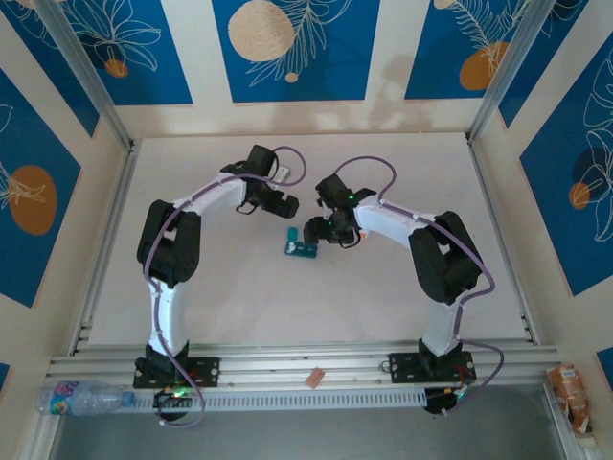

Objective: Sort the pills into containers

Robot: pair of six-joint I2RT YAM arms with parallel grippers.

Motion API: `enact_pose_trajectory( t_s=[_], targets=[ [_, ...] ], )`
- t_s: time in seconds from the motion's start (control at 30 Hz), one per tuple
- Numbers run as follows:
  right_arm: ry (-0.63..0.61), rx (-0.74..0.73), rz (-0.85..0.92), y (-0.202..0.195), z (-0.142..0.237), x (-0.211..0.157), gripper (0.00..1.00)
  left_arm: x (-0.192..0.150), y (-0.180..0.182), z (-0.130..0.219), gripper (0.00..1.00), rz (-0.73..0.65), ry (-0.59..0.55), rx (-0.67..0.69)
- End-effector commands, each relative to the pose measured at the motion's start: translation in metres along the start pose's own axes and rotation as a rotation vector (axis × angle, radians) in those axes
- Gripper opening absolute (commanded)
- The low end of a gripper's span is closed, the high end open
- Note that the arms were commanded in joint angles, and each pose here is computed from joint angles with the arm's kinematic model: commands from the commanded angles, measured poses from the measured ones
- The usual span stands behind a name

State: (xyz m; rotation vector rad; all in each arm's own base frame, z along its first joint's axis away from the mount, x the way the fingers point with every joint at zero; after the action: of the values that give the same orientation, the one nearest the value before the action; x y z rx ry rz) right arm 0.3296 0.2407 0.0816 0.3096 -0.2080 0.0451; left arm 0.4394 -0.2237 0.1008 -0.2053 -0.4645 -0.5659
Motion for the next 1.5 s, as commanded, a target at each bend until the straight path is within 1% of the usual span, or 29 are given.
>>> enact_pose_trajectory(
  t_s=[0.0, 0.23, 0.33, 0.37, 0.53, 0.63, 0.7, 0.77, 0.87, 1.0, 1.23, 1.47],
  targets=[
    [0.016, -0.023, 0.012, -0.002, -0.004, -0.003, 0.75, -0.005, 0.001, -0.001, 1.00, -0.001, 0.031, -0.027],
    [0.031, -0.022, 0.033, 0.001, -0.008, -0.010, 0.74, -0.007, -0.001, -0.003, 0.99, 0.004, 0.031, -0.036],
    [0.034, -0.021, 0.039, 0.003, -0.010, -0.012, 0.74, -0.007, -0.003, -0.003, 0.94, 0.006, 0.030, -0.047],
    [0.034, -0.020, 0.041, 0.004, -0.010, -0.012, 0.74, -0.007, -0.003, -0.003, 0.91, 0.008, 0.032, -0.055],
    [0.044, -0.028, 0.046, 0.004, -0.015, -0.015, 0.75, -0.006, -0.007, -0.003, 0.68, 0.012, 0.029, -0.084],
    [0.050, -0.035, 0.048, 0.003, -0.018, -0.016, 0.74, -0.004, -0.010, -0.001, 0.49, 0.012, 0.022, -0.098],
    [0.054, -0.039, 0.047, 0.002, -0.019, -0.017, 0.74, -0.003, -0.011, -0.001, 0.40, 0.014, 0.020, -0.106],
    [0.055, -0.041, 0.046, 0.001, -0.021, -0.017, 0.74, -0.002, -0.012, 0.000, 0.33, 0.014, 0.017, -0.113],
    [0.060, -0.047, 0.045, -0.001, -0.024, -0.018, 0.74, 0.000, -0.014, 0.000, 0.16, 0.017, 0.012, -0.129],
    [0.068, -0.052, 0.042, -0.002, -0.027, -0.019, 0.74, 0.001, -0.018, -0.002, 0.00, 0.023, 0.012, -0.155],
    [0.074, -0.056, 0.037, -0.003, -0.030, -0.020, 0.74, 0.001, -0.025, -0.008, 0.00, 0.029, 0.031, -0.199],
    [0.079, -0.060, 0.030, -0.004, -0.033, -0.021, 0.74, 0.000, -0.037, -0.015, 0.00, 0.022, 0.074, -0.238]
  ],
)
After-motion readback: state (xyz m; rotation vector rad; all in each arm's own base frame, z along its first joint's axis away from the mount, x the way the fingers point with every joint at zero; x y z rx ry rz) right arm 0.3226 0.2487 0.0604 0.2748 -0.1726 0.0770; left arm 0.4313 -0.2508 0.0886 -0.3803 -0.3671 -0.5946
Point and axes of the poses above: each hand's point on the last joint's axis, 136 mm out from that joint toward the fingers, its own z axis back along the fingers, its own y axis along the line the jaws close on, x = y × z, the point moved 3 cm from there along z, back along the fingers, and after that the axes turned 5 degrees about -z, right-handed, at the moved point
